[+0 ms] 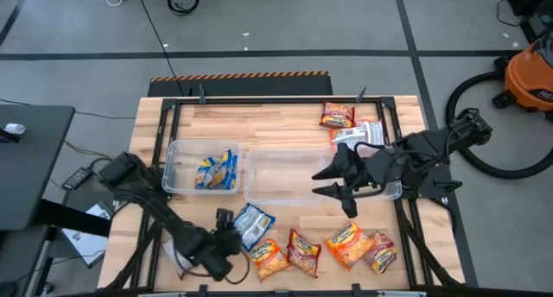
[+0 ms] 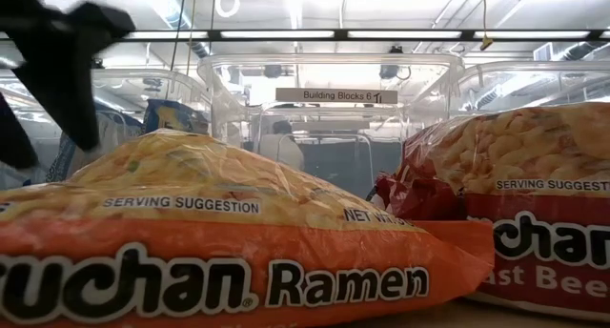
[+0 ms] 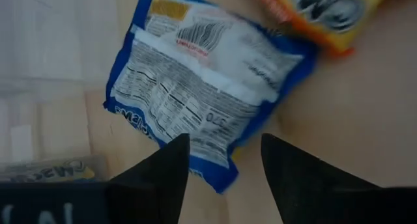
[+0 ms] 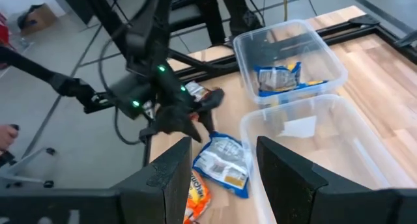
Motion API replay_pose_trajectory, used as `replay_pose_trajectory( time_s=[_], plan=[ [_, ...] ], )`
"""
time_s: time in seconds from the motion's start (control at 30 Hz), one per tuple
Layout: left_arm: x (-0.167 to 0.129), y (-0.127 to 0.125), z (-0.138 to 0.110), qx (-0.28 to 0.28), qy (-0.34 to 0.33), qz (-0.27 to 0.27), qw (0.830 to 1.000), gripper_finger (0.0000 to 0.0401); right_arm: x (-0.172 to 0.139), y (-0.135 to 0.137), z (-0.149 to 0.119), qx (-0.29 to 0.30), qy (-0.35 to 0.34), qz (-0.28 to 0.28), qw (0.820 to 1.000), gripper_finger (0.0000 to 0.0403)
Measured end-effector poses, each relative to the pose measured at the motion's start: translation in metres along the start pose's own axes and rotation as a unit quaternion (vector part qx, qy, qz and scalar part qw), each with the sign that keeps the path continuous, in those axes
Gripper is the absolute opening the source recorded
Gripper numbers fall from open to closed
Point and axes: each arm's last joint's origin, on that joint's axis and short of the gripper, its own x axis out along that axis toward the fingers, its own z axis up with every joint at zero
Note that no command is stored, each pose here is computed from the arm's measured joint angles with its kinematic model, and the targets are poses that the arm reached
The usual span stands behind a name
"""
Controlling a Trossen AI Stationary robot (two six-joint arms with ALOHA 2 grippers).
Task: Sort Maruchan noodles
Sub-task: Put the blue noodle pack into the left transparent bin
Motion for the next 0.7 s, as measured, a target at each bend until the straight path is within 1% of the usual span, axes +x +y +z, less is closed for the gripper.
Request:
replay_pose_trajectory(
  time_s=[0.13, 0.27, 0.33, 0.53, 0.63, 0.7],
  plan=[
    [0.018, -0.001, -0.001, 0.022, 0.027, 0.009, 0.999, 0.0185, -0.001, 0.003, -0.002, -0.002, -0.001, 0.0, 1.0, 0.0178],
    [0.027, -0.006, -0.005, 0.06, 0.061, -0.025, 0.996, 0.0175, -0.001, 0.003, -0.002, -0.003, -0.001, 0.0, 1.0, 0.0178],
    [0.029, -0.009, -0.008, 0.075, 0.072, -0.031, 0.994, 0.0172, -0.001, 0.003, -0.002, -0.005, -0.001, 0.0, 1.0, 0.0178],
    [0.03, -0.01, -0.009, 0.072, 0.079, -0.032, 0.994, 0.0168, -0.001, 0.001, -0.002, -0.009, 0.002, -0.006, 1.0, 0.0178],
    [0.029, -0.01, -0.009, 0.073, 0.08, -0.031, 0.994, 0.0148, -0.001, 0.0, -0.002, -0.009, 0.005, -0.01, 1.0, 0.0178],
    [0.029, -0.01, -0.009, 0.073, 0.081, -0.03, 0.994, 0.0121, 0.0, -0.001, -0.002, -0.009, 0.005, -0.012, 1.0, 0.0178]
  ],
)
